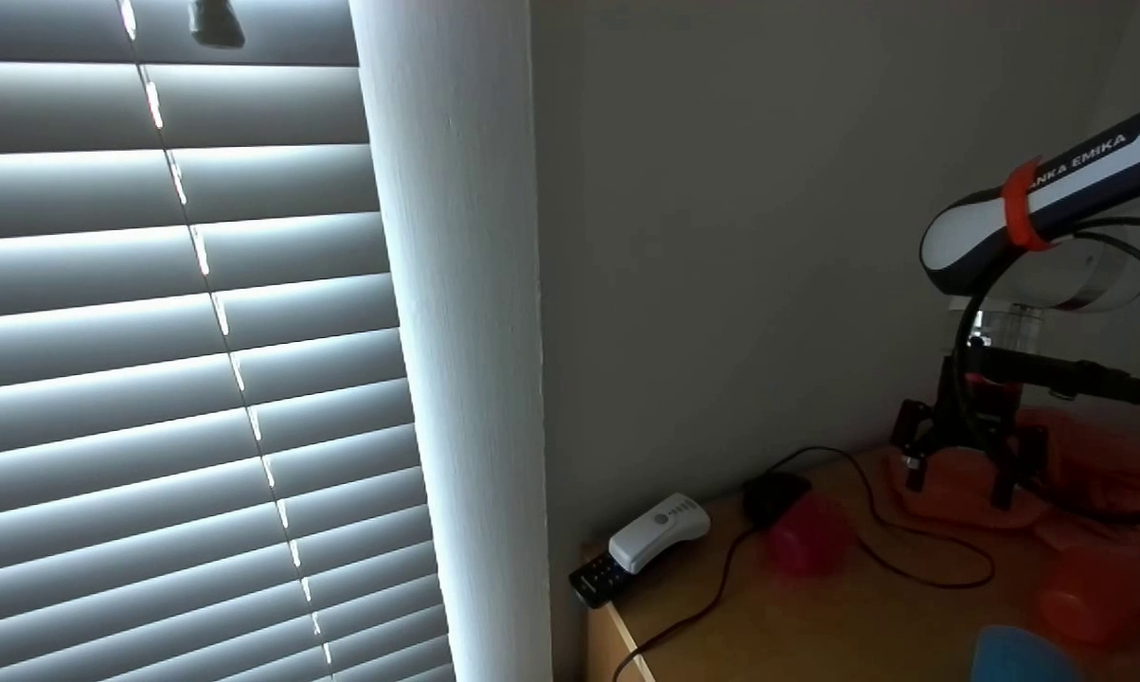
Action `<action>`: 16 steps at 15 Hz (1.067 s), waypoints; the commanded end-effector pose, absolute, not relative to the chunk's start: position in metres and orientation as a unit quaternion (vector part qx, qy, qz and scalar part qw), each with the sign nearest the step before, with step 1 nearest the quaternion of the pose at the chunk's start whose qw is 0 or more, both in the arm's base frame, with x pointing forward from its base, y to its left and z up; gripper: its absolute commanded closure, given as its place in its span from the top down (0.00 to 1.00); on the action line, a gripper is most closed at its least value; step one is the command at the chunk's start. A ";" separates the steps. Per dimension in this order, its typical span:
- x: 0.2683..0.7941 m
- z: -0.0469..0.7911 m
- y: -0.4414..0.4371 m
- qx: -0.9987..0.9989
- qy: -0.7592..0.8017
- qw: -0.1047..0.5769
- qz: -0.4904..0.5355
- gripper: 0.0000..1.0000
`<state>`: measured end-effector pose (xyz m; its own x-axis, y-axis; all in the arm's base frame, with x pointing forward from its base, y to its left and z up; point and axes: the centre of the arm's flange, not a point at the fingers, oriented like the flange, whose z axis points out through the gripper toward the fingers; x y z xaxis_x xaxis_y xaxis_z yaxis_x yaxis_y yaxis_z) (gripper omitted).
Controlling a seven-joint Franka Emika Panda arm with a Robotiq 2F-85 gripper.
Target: Lay the three cups on their side
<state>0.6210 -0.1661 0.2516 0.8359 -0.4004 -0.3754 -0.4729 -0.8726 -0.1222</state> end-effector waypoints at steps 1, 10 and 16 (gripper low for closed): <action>0.573 0.278 -0.157 -0.954 0.242 0.088 0.153 1.00; 0.548 0.364 -0.136 -0.944 0.310 0.019 0.107 1.00; 0.560 0.382 -0.134 -0.939 0.330 0.011 0.099 1.00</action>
